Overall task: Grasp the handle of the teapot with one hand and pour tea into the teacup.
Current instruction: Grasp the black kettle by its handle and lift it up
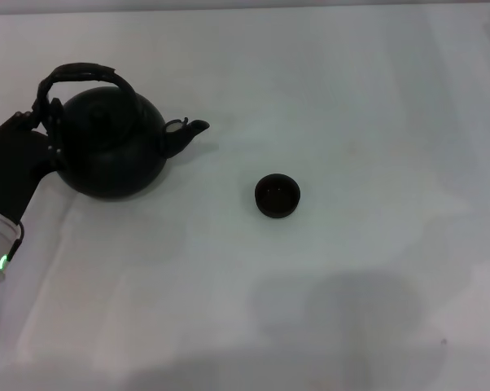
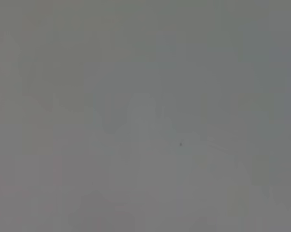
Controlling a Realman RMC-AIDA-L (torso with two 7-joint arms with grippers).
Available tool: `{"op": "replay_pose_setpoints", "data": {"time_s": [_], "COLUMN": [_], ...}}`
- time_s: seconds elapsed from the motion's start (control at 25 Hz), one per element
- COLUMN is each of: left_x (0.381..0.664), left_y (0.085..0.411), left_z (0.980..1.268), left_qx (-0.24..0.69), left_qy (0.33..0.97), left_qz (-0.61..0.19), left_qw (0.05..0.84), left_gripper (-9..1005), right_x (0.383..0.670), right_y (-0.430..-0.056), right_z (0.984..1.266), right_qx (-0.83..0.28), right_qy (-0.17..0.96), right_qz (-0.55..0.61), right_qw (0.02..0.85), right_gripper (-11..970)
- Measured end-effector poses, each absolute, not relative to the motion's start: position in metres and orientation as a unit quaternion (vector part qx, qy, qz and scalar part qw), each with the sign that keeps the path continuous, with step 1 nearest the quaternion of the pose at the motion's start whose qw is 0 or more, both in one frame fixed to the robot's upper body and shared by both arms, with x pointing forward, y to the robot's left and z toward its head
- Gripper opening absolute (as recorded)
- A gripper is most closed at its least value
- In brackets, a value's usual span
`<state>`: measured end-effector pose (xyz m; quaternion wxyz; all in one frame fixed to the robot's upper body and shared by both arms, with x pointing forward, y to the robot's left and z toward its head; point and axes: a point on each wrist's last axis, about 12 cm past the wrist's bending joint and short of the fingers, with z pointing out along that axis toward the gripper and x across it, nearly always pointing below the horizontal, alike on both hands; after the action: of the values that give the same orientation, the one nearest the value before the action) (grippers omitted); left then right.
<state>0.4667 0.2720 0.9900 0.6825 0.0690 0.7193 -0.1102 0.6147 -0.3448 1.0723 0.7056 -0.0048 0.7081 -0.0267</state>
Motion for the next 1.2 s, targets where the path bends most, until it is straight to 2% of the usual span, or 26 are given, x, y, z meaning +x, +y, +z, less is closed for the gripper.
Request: {"op": "replay_pose_setpoints", "data": {"time_s": [0.16,0.76,1.2], "left_x": [0.469,0.492,0.524], "left_y": [0.272,0.273,0.281], "left_z": [0.991,1.011,1.04], "left_qx": [0.071,0.097,0.189], "left_qy": [0.717,0.676,0.632], "left_qz": [-0.111,-0.12,-0.15], "left_qw": [0.684,0.72,0.737], "left_gripper": [138,130,129], "right_x": [0.615,0.615,0.613], "right_y": [-0.345,-0.349,-0.351], "right_z": [1.072,1.072,1.072], "right_qx": [-0.005,-0.003,-0.002], "right_qy": [0.708,0.712,0.71], "right_qz": [-0.027,-0.033,-0.035], "right_qw": [0.705,0.702,0.704], "right_gripper": [849,849,849]}}
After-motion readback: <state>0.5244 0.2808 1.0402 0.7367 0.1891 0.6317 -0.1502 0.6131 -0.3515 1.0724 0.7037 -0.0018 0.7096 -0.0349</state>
